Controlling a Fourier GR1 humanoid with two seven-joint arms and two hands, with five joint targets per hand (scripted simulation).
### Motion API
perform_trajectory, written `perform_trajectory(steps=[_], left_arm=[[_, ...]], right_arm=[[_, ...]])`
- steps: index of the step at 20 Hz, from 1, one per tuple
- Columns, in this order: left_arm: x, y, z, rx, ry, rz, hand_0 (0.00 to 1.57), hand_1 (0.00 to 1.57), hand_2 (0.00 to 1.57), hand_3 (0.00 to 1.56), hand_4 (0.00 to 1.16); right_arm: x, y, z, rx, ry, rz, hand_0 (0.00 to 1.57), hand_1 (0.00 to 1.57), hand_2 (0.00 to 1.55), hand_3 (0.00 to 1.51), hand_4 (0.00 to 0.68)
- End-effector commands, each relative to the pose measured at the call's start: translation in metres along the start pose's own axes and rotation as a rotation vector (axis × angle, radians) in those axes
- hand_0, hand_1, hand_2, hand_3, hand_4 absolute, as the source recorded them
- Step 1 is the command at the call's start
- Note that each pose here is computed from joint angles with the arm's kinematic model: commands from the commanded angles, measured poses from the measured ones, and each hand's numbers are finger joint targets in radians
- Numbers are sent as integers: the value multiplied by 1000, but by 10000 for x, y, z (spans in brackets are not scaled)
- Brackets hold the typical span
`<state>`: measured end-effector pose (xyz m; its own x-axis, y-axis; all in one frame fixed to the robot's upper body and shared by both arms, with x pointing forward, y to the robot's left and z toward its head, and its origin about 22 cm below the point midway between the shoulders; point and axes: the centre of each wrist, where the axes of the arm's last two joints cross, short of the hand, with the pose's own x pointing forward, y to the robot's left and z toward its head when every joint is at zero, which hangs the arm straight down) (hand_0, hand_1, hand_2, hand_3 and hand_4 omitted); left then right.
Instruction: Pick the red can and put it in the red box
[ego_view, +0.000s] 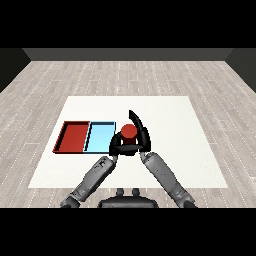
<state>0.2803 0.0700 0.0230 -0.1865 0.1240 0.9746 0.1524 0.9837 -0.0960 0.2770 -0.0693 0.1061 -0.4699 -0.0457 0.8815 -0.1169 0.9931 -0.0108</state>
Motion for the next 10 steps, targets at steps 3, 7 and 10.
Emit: perform_trajectory(steps=[3, 7, 10], left_arm=[[85, -19, 116, -14, -45, -7, 1571, 1571, 1571, 1496, 1139], [148, 23, 80, 1, -29, 3, 1571, 1571, 1571, 1488, 1137], [65, -59, 80, 14, -30, -18, 1571, 1571, 1571, 1481, 1140]], right_arm=[[-24, -105, 47, -30, 13, 46, 0, 0, 0, 0, 0], [-86, -99, 109, -36, -19, 4, 0, 0, 0, 0, 0], [220, -357, 90, -65, -56, -64, 0, 0, 0, 0, 0]])
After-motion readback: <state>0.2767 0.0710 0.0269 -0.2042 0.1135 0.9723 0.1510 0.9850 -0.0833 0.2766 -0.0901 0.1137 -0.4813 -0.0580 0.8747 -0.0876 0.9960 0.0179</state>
